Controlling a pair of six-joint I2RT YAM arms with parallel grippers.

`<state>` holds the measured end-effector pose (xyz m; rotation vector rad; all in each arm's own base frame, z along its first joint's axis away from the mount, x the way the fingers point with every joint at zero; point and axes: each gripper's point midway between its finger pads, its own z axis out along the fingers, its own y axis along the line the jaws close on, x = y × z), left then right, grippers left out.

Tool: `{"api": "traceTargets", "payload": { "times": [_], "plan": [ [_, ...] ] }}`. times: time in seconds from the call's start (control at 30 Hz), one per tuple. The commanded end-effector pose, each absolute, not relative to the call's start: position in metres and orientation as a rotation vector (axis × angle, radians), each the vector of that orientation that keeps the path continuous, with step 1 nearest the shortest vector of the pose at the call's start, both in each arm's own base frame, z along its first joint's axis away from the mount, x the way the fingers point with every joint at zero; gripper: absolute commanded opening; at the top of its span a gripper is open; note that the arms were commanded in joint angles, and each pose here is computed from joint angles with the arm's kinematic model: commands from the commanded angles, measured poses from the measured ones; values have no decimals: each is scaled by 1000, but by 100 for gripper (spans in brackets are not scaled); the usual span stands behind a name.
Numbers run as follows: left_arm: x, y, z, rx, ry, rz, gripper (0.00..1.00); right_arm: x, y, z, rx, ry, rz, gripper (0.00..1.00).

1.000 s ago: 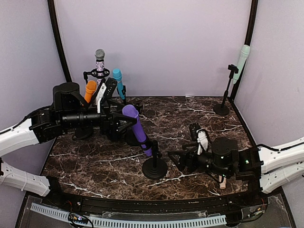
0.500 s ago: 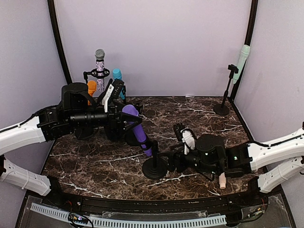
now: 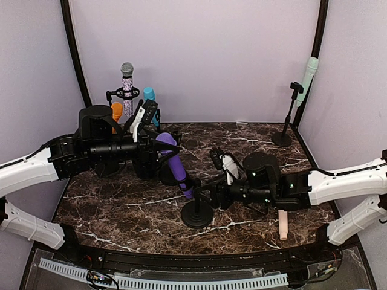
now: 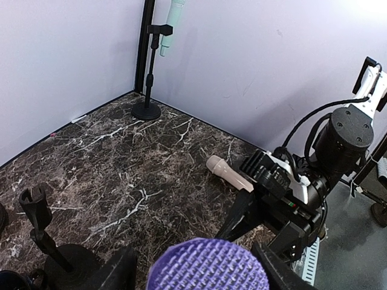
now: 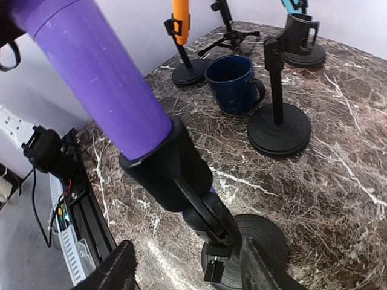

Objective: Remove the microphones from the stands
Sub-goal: Hold the microphone on the microphone stand.

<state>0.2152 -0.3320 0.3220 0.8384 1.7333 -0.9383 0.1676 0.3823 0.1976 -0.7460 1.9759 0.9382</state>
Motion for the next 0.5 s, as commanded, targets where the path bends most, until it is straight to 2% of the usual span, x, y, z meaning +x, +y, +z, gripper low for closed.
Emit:
{"api": "traceTargets", "payload": {
  "times": [0.0, 0.1, 0.17, 0.47],
  "plan": [
    [218, -336, 343, 796, 1685, -965, 63, 160, 389, 211, -863, 1909, 1066, 53],
    [218, -338, 346, 790, 1675, -984, 53, 164, 388, 212, -896, 1890, 1077, 51],
    [217, -338, 347, 785, 1674, -994, 42, 168, 387, 213, -919, 1877, 1077, 52],
    [218, -341, 347, 776, 1679, -1017, 27, 180, 394, 212, -1005, 1862, 1017, 51]
  ]
}}
